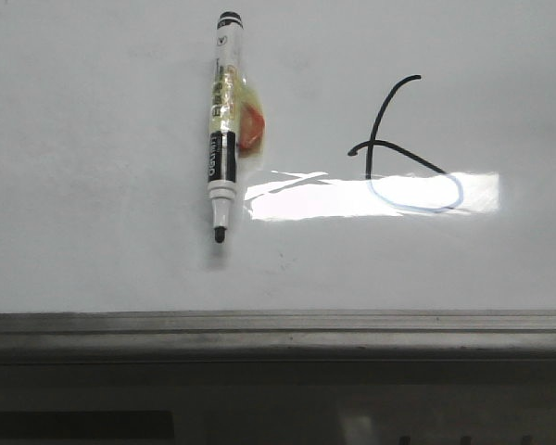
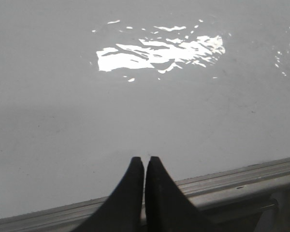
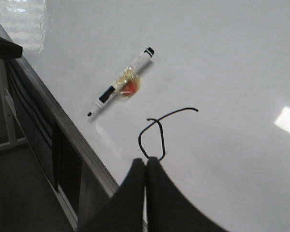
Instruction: Write number 6 on whiteboard
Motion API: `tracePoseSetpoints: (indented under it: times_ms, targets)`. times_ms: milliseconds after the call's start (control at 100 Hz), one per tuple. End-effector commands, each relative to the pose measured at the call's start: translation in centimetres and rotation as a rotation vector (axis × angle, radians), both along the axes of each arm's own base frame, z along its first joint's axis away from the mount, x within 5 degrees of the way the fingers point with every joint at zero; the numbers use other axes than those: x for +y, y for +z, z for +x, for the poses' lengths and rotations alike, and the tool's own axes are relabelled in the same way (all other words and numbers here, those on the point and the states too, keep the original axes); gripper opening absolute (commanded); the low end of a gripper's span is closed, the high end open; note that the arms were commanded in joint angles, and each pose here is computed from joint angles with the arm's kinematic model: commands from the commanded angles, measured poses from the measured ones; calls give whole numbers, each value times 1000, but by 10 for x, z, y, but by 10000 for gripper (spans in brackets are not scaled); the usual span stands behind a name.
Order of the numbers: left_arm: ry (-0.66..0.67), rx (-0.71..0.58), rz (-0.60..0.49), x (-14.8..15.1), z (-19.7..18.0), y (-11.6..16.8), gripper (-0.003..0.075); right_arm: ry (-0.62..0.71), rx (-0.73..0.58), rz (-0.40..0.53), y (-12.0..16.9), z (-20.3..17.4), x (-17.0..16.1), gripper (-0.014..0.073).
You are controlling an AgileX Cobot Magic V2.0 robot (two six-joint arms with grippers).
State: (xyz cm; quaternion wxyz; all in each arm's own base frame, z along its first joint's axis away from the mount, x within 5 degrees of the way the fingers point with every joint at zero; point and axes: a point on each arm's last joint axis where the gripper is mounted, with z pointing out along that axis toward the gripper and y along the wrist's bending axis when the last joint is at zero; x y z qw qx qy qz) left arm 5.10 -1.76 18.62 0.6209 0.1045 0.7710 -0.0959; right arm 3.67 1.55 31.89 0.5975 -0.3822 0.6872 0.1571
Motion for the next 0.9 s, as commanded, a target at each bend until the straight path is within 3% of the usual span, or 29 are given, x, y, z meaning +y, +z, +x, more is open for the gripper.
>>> tracePoseSetpoints:
  times_ms: [0,80,230,350,590,890]
  targets:
    - [22,-65,-36,1,1,-1,-20,-57,-59,-12,0,4,1,-53]
    - [22,-65,-36,1,1,-1,-20,-140,-59,-26,-14,9,4,-53]
    - [22,-65,-36,1,1,-1,-20,-297,-71,116,-42,20,11,-53]
    - [22,-65,-36,1,1,-1,-20,-457,-167,194,-74,32,7,-53]
    - [22,-65,-36,1,1,-1,-20,-787,-102,206,-122,34,-15,-53]
    - [21,-65,-37,1,1,-1,-20,-919,3,184,-136,21,-24,-53]
